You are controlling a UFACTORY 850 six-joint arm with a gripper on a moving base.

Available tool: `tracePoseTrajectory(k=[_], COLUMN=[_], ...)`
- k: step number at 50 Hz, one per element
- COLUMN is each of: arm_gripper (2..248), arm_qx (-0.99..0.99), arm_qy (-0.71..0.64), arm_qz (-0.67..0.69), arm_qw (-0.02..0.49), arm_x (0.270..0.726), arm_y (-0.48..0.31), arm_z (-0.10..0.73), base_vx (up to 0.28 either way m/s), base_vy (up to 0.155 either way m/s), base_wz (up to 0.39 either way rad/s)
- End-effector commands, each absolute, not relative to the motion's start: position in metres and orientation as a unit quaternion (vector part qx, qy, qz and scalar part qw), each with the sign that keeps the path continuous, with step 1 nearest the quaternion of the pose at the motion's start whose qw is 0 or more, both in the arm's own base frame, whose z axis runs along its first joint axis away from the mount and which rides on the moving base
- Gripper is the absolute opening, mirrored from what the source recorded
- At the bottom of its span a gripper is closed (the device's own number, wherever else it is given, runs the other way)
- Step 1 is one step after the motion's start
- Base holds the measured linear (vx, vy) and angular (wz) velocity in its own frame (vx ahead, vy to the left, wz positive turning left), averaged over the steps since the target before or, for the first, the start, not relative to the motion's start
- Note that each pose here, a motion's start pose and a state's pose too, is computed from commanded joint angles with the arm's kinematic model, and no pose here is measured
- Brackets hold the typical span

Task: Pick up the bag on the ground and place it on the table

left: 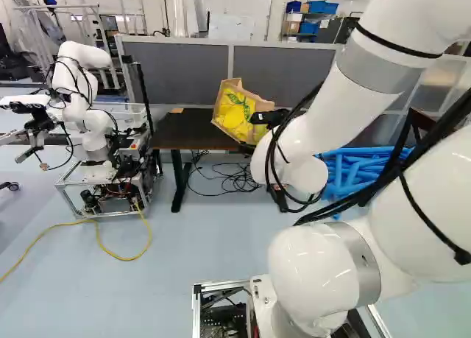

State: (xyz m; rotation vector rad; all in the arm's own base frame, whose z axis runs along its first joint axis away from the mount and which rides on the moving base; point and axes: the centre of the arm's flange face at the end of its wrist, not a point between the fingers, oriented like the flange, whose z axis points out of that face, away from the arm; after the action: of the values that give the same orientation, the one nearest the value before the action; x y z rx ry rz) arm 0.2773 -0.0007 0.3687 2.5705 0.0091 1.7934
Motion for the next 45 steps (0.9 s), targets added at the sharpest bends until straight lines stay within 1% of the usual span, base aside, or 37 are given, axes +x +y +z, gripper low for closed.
tracePoseTrajectory(k=[45], arm_gripper=[247], arm_qx=[0.814], arm_qy=[0.0], arm_qz=[0.581], arm_qw=[0.0], arm_x=[0.2703], arm_y=[0.0], arm_z=[0.3656], base_vx=[0.0], base_vy=[0.0], base_wz=[0.0])
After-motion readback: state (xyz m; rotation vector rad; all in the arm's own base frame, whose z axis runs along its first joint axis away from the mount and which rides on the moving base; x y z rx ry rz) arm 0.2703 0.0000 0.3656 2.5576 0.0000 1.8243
